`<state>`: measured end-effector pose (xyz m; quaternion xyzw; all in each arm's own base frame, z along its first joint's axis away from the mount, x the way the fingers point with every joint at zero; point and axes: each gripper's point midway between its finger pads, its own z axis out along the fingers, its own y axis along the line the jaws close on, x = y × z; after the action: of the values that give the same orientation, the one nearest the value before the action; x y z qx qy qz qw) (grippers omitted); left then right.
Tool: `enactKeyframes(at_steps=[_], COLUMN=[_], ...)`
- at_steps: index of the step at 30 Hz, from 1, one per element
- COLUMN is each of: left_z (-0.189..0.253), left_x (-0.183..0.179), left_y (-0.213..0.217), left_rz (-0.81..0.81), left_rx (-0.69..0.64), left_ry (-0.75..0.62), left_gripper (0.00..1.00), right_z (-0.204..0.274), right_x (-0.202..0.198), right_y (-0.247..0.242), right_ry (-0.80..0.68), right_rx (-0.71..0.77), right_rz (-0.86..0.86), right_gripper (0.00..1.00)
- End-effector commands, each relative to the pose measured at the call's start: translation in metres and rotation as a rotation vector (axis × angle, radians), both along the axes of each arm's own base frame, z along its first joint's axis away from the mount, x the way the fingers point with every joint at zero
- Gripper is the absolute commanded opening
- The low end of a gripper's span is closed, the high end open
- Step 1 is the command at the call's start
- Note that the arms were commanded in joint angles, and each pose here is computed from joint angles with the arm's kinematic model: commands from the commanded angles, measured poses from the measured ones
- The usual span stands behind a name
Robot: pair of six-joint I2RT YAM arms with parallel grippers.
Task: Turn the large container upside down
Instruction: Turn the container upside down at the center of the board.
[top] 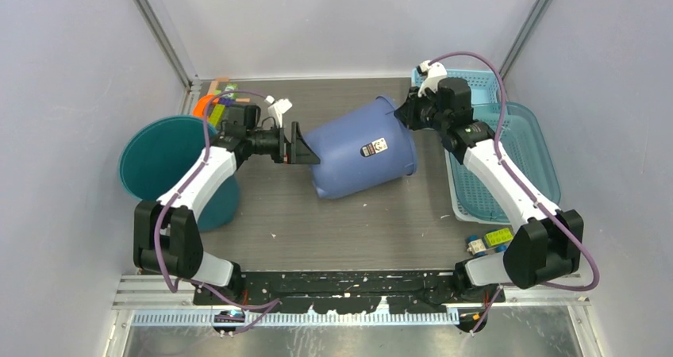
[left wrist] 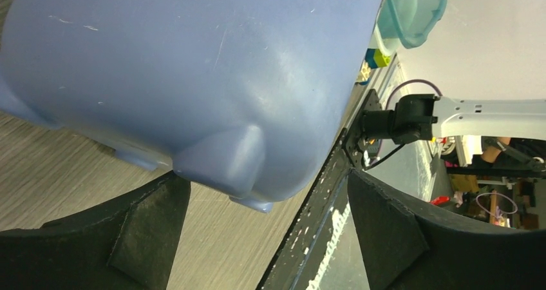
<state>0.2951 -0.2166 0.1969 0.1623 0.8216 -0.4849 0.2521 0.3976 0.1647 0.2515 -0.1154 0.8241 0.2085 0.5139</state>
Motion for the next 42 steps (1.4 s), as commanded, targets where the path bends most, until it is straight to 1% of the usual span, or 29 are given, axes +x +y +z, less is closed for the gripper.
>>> enactKeyframes(at_steps=[1, 8, 23, 30, 42], left_z=[0.07, 0.094, 0.146, 0.159, 0.168], left_x=[-0.005, -0.005, -0.006, -0.005, -0.003], left_y=[-0.016, -0.017, -0.016, -0.015, -0.015], left_rz=[-0.092, -0.08, -0.049, -0.027, -0.008], left_rx=[-0.152, -0.184, -0.236, -0.243, -0.253], left_ry=[-0.194, -0.249, -0.343, -0.374, -0.388], left_gripper=[0.9, 0.87, 0.87, 0.88, 0.88], right_z=[-0.018, -0.022, -0.027, -0.029, -0.043], right_x=[-0.017, -0.016, -0.017, -0.018, -0.023], right_y=[0.019, 0.021, 0.025, 0.026, 0.031], right_ry=[0.132, 0.188, 0.293, 0.327, 0.362], right_rx=[0.049, 0.11, 0.276, 0.356, 0.419], right_rz=[0.092, 0.123, 0.165, 0.175, 0.192], right_gripper=[0.01, 0.01, 0.01, 0.01, 0.01])
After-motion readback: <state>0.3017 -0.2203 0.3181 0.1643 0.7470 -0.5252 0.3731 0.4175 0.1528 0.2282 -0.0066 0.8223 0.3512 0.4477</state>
